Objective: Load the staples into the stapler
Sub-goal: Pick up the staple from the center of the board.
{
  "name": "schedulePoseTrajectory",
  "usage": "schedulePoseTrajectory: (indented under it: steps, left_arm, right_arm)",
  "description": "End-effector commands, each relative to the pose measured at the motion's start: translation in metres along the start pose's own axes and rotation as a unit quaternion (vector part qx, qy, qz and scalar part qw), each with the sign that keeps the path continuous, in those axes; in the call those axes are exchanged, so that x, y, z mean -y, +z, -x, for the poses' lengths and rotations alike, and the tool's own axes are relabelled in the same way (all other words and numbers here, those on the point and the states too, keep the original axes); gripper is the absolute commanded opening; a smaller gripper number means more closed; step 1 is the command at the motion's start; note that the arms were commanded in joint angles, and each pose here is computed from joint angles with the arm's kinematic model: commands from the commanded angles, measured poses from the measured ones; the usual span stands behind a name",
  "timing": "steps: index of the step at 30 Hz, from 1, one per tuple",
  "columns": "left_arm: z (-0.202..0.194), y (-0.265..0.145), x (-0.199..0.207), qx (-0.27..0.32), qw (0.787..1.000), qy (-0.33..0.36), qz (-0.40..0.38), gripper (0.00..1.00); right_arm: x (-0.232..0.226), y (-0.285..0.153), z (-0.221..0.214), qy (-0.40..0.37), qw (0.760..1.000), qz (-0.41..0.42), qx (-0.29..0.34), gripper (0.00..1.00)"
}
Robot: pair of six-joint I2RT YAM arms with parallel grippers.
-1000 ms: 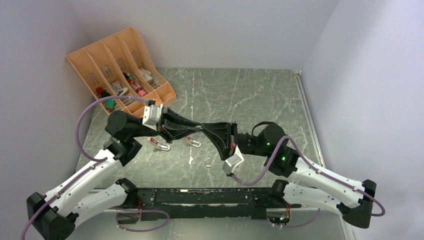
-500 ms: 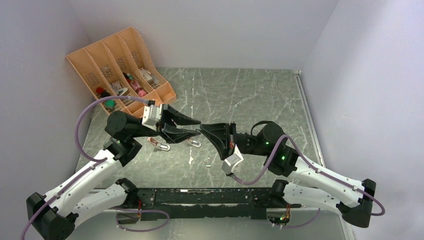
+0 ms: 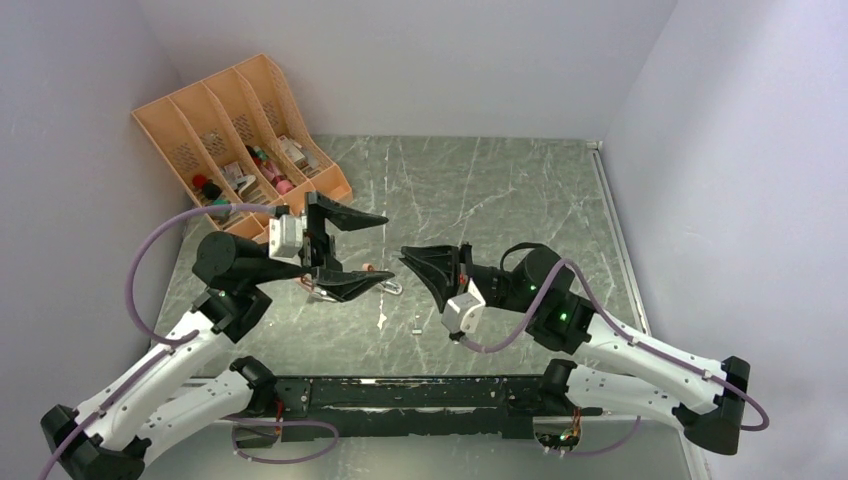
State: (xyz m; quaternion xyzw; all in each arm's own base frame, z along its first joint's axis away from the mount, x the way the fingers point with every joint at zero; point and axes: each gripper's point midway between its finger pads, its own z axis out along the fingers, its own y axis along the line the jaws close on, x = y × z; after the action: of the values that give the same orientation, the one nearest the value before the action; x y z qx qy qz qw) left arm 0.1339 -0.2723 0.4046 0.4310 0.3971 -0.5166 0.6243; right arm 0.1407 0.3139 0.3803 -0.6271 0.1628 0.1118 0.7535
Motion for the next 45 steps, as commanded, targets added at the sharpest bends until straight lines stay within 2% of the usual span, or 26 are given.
schedulePoseTrajectory:
  steps: [1, 7, 11, 15, 22, 25, 40, 45]
  left_arm:
    - [0.015, -0.007, -0.019, 0.008, 0.996, 0.039, 0.074, 0.92]
    - [0.010, -0.018, -0.036, -0.008, 0.990, 0.056, 0.131, 0.93]
    - [0.000, -0.022, -0.049, -0.039, 0.985, 0.054, 0.162, 0.90]
    - [-0.008, -0.025, -0.058, -0.062, 0.979, 0.049, 0.186, 0.88]
    - [-0.022, -0.029, -0.058, -0.070, 0.979, 0.041, 0.189, 0.88]
    - [-0.028, -0.030, -0.058, -0.073, 0.979, 0.035, 0.188, 0.88]
    - [-0.054, -0.035, -0.057, -0.096, 0.977, 0.028, 0.187, 0.87]
    - [-0.068, -0.044, -0.065, -0.114, 0.970, 0.025, 0.215, 0.87]
  right_arm:
    - [-0.002, -0.007, -0.018, 0.148, 0.986, -0.058, -0.044, 0.03]
    - [-0.040, -0.018, -0.050, 0.299, 0.944, -0.088, -0.104, 0.04]
    - [-0.057, -0.025, -0.064, 0.399, 0.898, -0.133, -0.126, 0.04]
    - [-0.077, -0.029, -0.076, 0.500, 0.838, -0.163, -0.145, 0.04]
    - [-0.121, -0.035, -0.097, 0.659, 0.699, -0.224, -0.162, 0.05]
    - [-0.142, -0.040, -0.112, 0.700, 0.641, -0.251, -0.188, 0.05]
    - [-0.196, -0.049, -0.165, 0.763, 0.503, -0.328, -0.241, 0.06]
    - [-0.214, -0.046, -0.172, 0.783, 0.476, -0.312, -0.252, 0.06]
